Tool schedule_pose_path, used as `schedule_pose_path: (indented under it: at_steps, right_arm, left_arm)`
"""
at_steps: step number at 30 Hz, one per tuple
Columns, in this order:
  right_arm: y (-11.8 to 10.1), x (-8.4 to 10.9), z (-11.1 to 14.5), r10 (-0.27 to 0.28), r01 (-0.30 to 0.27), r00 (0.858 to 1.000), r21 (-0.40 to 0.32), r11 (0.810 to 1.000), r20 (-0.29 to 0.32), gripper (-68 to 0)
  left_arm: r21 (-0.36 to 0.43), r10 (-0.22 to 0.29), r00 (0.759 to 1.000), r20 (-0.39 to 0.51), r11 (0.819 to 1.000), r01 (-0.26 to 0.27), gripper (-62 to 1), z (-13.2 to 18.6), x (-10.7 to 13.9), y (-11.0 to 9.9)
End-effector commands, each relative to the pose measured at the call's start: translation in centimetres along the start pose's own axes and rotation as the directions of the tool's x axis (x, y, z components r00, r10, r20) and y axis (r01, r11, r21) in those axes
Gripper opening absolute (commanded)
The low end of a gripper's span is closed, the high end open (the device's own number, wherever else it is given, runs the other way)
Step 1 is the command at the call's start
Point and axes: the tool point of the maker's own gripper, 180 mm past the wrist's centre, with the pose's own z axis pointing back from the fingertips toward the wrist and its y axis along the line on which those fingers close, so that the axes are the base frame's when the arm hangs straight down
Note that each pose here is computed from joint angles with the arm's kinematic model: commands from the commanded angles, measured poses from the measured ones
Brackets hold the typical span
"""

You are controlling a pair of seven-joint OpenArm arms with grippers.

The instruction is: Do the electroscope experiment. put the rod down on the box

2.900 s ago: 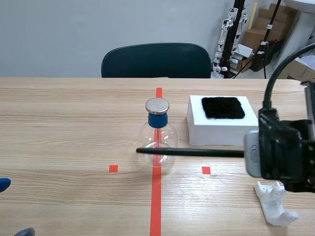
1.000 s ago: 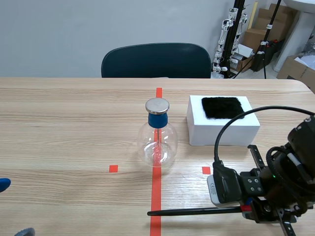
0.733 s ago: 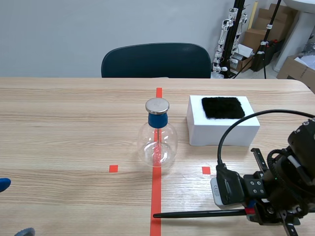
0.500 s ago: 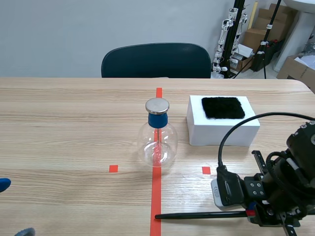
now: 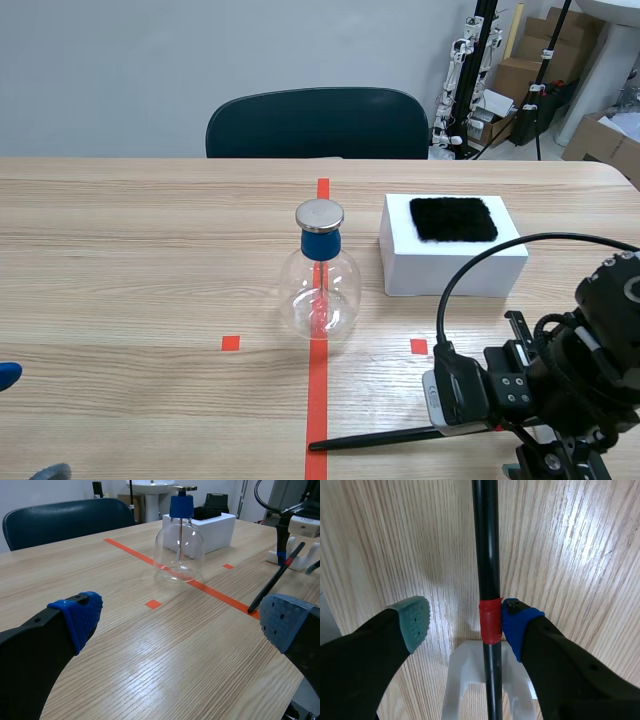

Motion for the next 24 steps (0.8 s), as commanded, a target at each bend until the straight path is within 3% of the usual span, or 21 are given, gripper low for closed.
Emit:
schedule_pose_path:
  at_steps: [1, 14, 24]
  right_arm:
    - [-0.43, 0.15, 0.33, 0.008, -0.008, 1.0, -0.009, 1.0, 0.006, -32.8]
    - [-0.43, 0.14, 0.33, 0.008, -0.008, 1.0, -0.009, 1.0, 0.005, -9.2]
    - [-0.44, 0.1, 0.33, 0.007, -0.007, 1.0, -0.009, 1.0, 0.002, 0.4]
  left_arm:
    - [0.001, -0.006, 1.0, 0.026, 1.0, 0.006, 1.4, -0.08, 0.65, 0.26]
    - [0.001, -0.006, 1.0, 0.026, 1.0, 0.006, 1.4, -0.08, 0.65, 0.26]
    - [0.001, -0.006, 1.0, 0.026, 1.0, 0.006, 1.4, -0.08, 0.66, 0.26]
